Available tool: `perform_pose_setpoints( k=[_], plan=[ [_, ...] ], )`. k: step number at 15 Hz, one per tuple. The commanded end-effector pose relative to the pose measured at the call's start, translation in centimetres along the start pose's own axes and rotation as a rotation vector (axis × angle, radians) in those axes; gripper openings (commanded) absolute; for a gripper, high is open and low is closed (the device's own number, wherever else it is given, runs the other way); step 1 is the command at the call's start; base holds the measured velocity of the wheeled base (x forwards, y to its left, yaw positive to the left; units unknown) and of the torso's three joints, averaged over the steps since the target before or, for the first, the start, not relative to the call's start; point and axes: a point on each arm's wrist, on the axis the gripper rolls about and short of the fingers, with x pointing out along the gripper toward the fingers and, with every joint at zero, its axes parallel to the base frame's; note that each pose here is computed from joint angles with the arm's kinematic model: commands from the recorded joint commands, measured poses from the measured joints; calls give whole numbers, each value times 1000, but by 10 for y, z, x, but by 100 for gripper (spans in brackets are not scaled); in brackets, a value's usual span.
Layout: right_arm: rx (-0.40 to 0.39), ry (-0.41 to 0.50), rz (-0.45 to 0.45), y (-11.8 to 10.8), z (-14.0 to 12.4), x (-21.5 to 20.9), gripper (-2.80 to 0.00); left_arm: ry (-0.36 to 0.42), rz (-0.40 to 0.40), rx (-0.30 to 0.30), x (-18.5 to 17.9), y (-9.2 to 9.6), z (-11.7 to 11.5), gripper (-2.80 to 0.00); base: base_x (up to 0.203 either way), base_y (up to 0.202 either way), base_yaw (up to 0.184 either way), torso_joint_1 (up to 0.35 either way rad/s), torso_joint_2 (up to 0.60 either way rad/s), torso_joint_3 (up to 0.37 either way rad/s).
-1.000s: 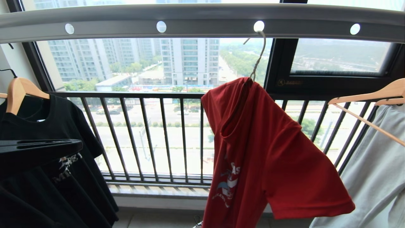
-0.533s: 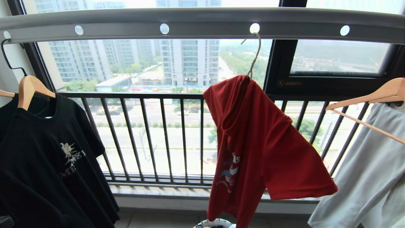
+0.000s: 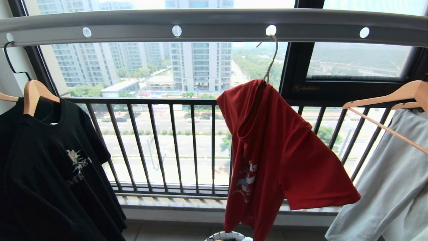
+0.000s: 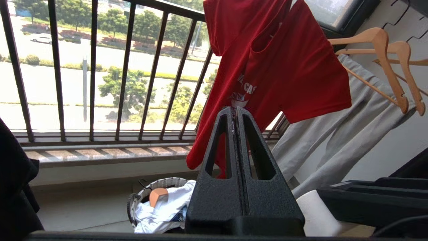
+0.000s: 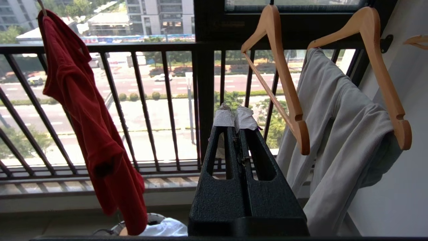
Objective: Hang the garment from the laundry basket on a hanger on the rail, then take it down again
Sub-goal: Take the clothes off the clothes rack
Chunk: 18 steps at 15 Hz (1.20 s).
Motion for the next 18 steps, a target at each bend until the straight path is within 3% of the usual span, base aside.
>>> perform_pose_setpoints(
  k=[1, 4, 6, 11, 14, 16, 18],
  plan=[
    [-8, 23, -19, -4, -15, -20, -280, -44, -5, 24, -17, -1, -17, -280, 0, 0, 0, 0, 0, 0],
    [-16, 37, -86, -1, -27, -28, -280, -1, 30, 73, -17, 21, -65, -280, 0, 0, 0, 0, 0, 0],
    [-21, 57, -145, 5, -38, -29, -280, 28, 145, 104, -6, 38, -85, -280, 0, 0, 0, 0, 0, 0],
    [-40, 149, 20, 9, -117, -22, -280, -93, 381, 283, 25, 76, -123, -280, 0, 0, 0, 0, 0, 0],
    [-125, 84, 93, 11, -163, -4, -280, -50, 444, 371, 27, 82, -133, -280, 0, 0, 0, 0, 0, 0],
    [-160, 2, 114, 13, -182, 11, -280, -21, 450, 371, 27, 83, -135, -280, 0, 0, 0, 0, 0, 0],
    [-176, -12, 130, 14, -200, 21, -280, -25, 449, 364, 27, 83, -135, -280, 0, 0, 0, 0, 0, 0]
  ],
)
